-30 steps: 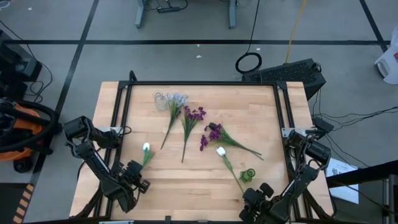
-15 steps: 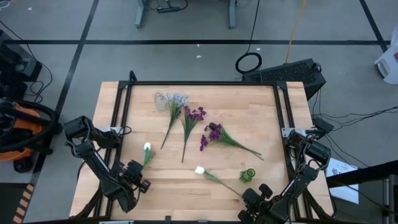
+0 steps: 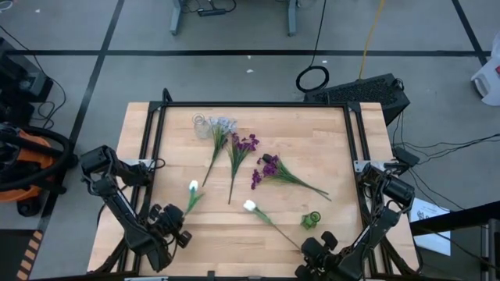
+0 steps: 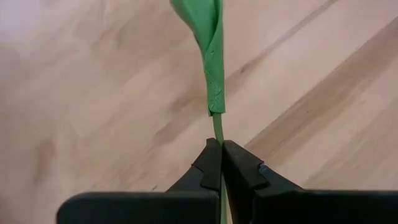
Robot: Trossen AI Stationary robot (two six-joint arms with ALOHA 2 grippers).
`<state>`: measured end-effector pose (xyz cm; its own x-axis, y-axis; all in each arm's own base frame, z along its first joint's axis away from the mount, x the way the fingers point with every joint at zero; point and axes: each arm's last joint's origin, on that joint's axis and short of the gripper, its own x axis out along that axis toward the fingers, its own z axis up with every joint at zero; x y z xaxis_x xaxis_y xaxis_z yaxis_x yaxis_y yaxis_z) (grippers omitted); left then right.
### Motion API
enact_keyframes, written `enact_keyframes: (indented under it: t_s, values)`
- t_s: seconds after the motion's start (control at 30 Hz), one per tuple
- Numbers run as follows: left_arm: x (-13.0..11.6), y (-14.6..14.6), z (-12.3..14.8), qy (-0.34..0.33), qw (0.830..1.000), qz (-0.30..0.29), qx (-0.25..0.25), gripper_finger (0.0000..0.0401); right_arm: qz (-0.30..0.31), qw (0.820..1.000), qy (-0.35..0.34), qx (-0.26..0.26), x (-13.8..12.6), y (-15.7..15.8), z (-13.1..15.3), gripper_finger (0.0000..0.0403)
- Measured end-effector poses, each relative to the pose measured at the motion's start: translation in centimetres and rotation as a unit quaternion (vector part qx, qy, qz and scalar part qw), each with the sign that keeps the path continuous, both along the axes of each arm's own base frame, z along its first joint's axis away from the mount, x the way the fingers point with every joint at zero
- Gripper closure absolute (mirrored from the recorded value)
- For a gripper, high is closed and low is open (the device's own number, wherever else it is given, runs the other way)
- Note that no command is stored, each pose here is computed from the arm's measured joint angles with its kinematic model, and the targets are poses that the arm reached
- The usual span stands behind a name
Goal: Sort flowers into vase by color
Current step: Prepare the flowers
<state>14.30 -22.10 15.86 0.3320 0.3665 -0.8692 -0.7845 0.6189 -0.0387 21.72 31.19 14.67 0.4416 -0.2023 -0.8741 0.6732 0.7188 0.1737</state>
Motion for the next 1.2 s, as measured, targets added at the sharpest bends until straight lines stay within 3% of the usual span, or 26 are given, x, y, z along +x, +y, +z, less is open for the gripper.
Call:
enact_keyframes:
  t_s: [0.27, 0.57, 0.8, 1.03, 1.2]
  values:
    - [1.1, 0.1, 2.4, -0.071, 0.995, -0.021, 0.064, 0.0393, 0.033, 0.996, -0.079, -0.024, 0.6, 0.3, 3.1, 0.0403]
    - [3.6, 3.7, 6.0, -0.138, 0.981, -0.041, 0.129, 0.0393, 0.083, 0.975, -0.183, -0.091, -0.1, -1.5, 9.3, 0.0403]
    - [6.4, 8.5, 8.1, -0.113, 0.978, -0.020, 0.172, 0.0393, 0.116, 0.945, -0.244, -0.184, -1.2, -3.8, 14.0, 0.0402]
    - [9.6, 13.1, 8.5, -0.076, 0.978, 0.003, 0.197, 0.0393, 0.134, 0.925, -0.249, -0.254, -2.5, -6.2, 16.8, 0.0402]
    - [12.2, 16.7, 8.6, -0.034, 0.984, -0.042, 0.172, 0.0393, 0.142, 0.923, -0.229, -0.276, -3.4, -7.6, 17.5, 0.0402]
